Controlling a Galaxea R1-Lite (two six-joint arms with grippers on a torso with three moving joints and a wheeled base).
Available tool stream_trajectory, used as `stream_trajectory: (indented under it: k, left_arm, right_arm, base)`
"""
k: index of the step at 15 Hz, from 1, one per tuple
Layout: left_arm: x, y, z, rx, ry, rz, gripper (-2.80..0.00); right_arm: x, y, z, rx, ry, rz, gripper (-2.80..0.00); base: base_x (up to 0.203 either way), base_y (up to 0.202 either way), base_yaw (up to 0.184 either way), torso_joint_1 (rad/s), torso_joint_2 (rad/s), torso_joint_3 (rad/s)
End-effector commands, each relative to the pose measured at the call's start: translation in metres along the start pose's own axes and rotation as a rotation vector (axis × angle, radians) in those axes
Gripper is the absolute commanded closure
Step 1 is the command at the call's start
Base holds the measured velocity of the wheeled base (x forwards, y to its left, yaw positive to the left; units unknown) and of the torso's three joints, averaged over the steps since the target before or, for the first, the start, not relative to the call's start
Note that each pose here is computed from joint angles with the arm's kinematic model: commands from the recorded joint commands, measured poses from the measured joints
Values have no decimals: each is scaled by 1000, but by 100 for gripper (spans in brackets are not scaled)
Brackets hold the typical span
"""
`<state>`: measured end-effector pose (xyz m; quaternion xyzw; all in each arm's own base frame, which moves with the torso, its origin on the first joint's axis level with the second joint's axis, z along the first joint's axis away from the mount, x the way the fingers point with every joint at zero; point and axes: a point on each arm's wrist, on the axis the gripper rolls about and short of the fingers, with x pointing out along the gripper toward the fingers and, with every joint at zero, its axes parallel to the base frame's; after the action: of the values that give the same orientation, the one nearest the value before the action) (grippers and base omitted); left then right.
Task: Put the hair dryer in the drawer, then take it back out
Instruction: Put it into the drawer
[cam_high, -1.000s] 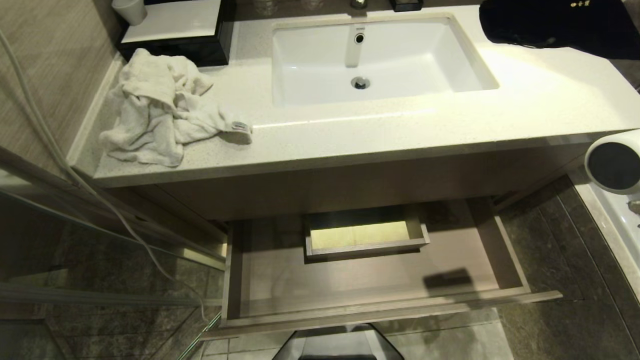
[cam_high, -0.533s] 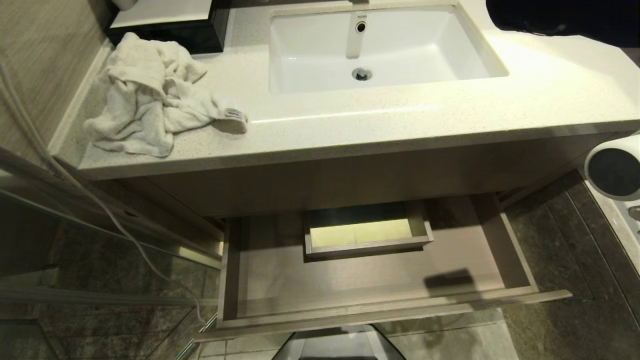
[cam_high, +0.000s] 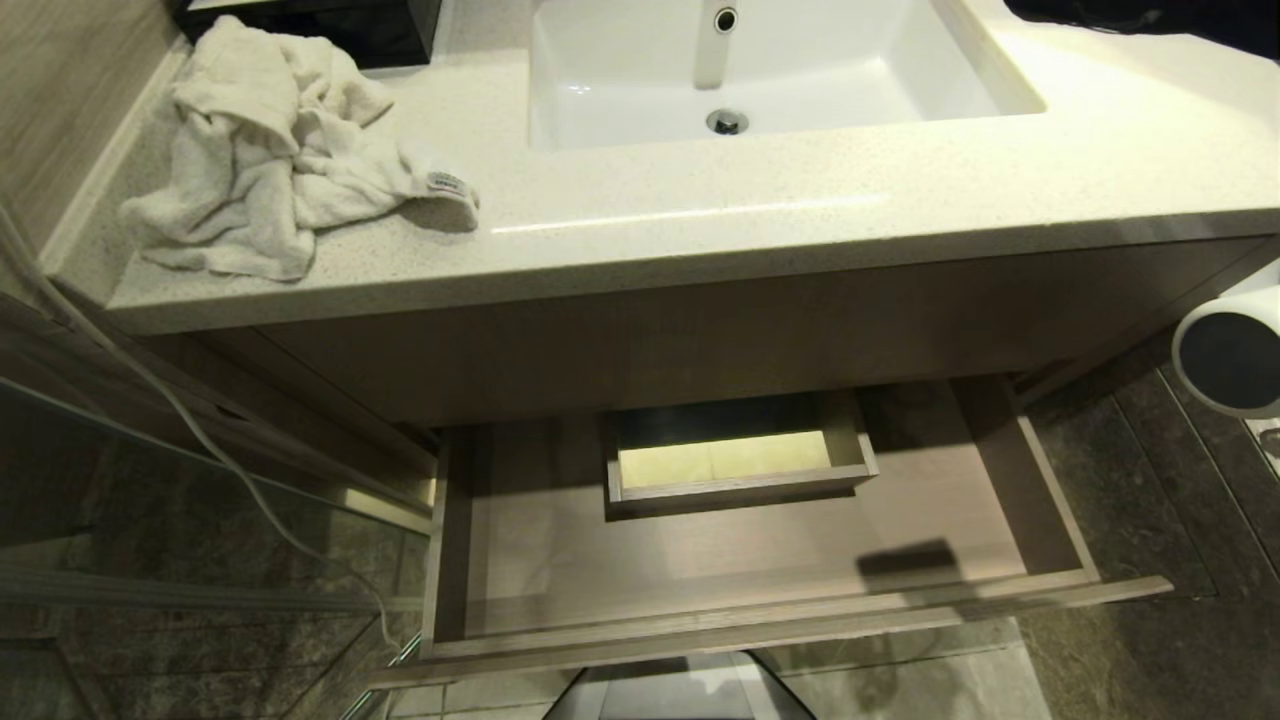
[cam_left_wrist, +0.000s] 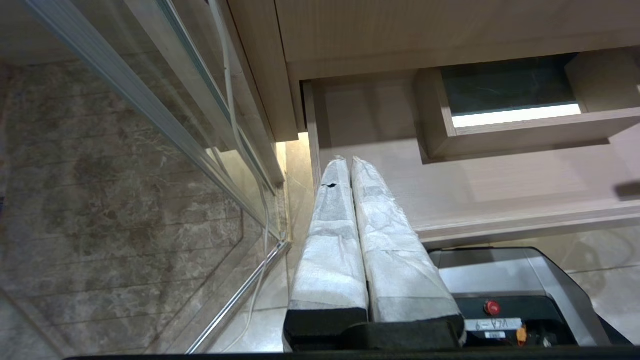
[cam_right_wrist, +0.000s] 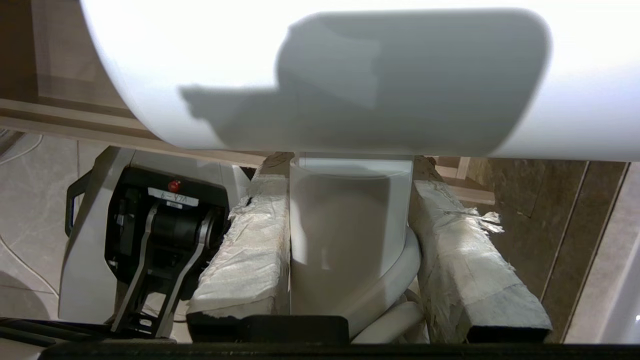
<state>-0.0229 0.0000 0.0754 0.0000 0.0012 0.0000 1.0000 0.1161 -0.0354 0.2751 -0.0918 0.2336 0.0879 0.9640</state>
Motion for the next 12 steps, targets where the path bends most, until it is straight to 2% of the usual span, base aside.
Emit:
stream_trajectory:
  k: [1, 12]
  left_arm:
    - [0, 0, 0, -1, 1, 0, 0]
    - [0, 0, 0, 0, 1, 0, 0]
  right_arm:
    - [0, 0, 0, -2, 0, 3, 0]
    - [2, 1, -4, 4, 11, 8, 0]
  base:
    - [0, 0, 0, -240, 435, 191]
    - [0, 0, 0, -305, 533, 220]
